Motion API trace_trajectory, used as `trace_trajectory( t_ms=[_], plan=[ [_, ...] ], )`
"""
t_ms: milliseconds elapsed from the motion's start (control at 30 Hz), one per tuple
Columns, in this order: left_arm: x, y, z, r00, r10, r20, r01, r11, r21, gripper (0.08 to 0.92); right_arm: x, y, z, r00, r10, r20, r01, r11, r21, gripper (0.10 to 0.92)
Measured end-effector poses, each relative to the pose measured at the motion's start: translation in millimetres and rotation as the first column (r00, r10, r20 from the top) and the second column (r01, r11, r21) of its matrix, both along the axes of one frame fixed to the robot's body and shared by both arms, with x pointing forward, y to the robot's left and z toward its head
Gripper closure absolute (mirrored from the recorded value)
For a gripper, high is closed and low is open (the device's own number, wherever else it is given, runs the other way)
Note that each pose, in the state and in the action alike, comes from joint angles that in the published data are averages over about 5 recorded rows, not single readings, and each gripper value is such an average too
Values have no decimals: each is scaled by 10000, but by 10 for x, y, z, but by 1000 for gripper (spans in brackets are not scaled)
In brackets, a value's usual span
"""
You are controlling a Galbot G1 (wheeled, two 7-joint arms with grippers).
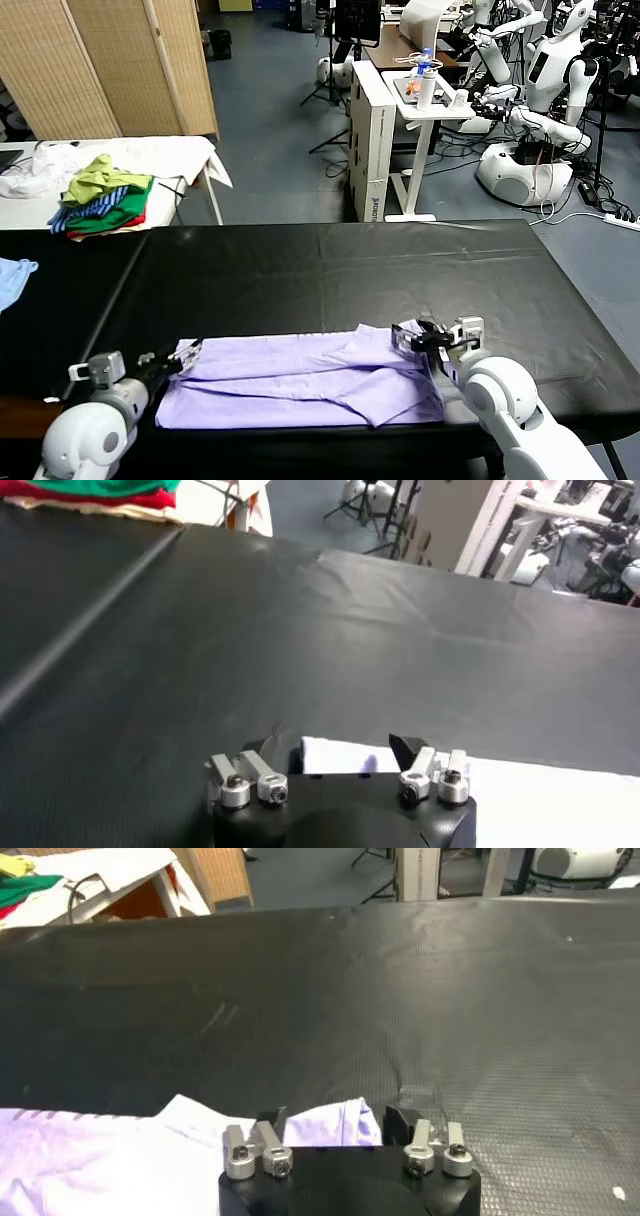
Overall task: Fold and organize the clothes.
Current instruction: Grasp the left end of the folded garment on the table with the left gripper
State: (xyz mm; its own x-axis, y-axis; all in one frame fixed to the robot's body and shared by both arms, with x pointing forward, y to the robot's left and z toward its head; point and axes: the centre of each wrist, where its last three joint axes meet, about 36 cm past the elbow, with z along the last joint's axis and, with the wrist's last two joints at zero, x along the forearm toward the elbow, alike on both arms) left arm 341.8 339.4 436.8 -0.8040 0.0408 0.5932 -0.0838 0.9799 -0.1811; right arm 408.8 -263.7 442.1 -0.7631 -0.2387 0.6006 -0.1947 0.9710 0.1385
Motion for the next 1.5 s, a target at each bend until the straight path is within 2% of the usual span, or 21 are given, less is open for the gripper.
trace_trajectory(
  t_ms=[67,100,267,333,367,467,567,667,733,833,933,1033,1133,1233,1500],
  plan=[
    [-1,5,-13,10000,29,-1,-29,10000,-20,335,-4,-1,-7,10000,-22,-2,22,10000,4,432],
    [-3,6,-17,10000,35,0,-35,10000,-28,402,-5,1,-10,10000,-36,1,36,10000,4,480],
    [-5,5,-27,10000,52,19,-52,10000,-43,705,-15,11,-31,9998,-164,61,165,9997,-173,763],
    [2,4,-31,9999,77,77,-76,10000,-26,805,-25,17,-48,9997,-249,83,251,9992,-310,830],
    [9,4,-34,9999,92,123,-92,10000,-6,825,-30,20,-56,9995,-293,88,296,9989,-358,846],
    [36,8,-46,9996,124,265,-125,9999,47,851,-49,25,-71,9992,-374,111,377,9987,-347,861],
    [54,3,-57,9994,73,338,-74,10000,50,853,-64,20,-62,9993,-350,160,354,9991,-227,839],
    [47,-19,-70,9992,-17,387,12,9999,113,852,-79,2,-30,9996,-224,180,225,9997,-84,717],
    [33,-35,-72,9992,-41,407,33,9998,188,852,-92,-22,7,9996,-146,233,146,9999,1,587],
    [-3,-38,-52,9991,-32,432,20,9996,269,786,-119,-69,76,9993,-73,354,68,9999,148,397],
    [-51,-21,-2,9987,10,512,-28,9994,344,615,-157,-128,152,9988,-36,497,23,9997,262,226],
    [-118,-5,69,9978,98,663,-124,9992,382,425,-209,-204,241,9977,-57,675,37,9996,296,134],
    [-216,-4,128,9963,193,837,-221,9992,332,238,-269,-286,333,9961,-114,874,89,9995,292,118],
    [-338,-29,139,9949,236,980,-263,9993,258,122,-336,-366,416,9941,-172,1072,147,9996,235,116],
    [-583,-145,6,9930,642,990,-632,9979,-140,93,-500,-446,546,9898,-305,1394,282,9994,185,115]
  ],
)
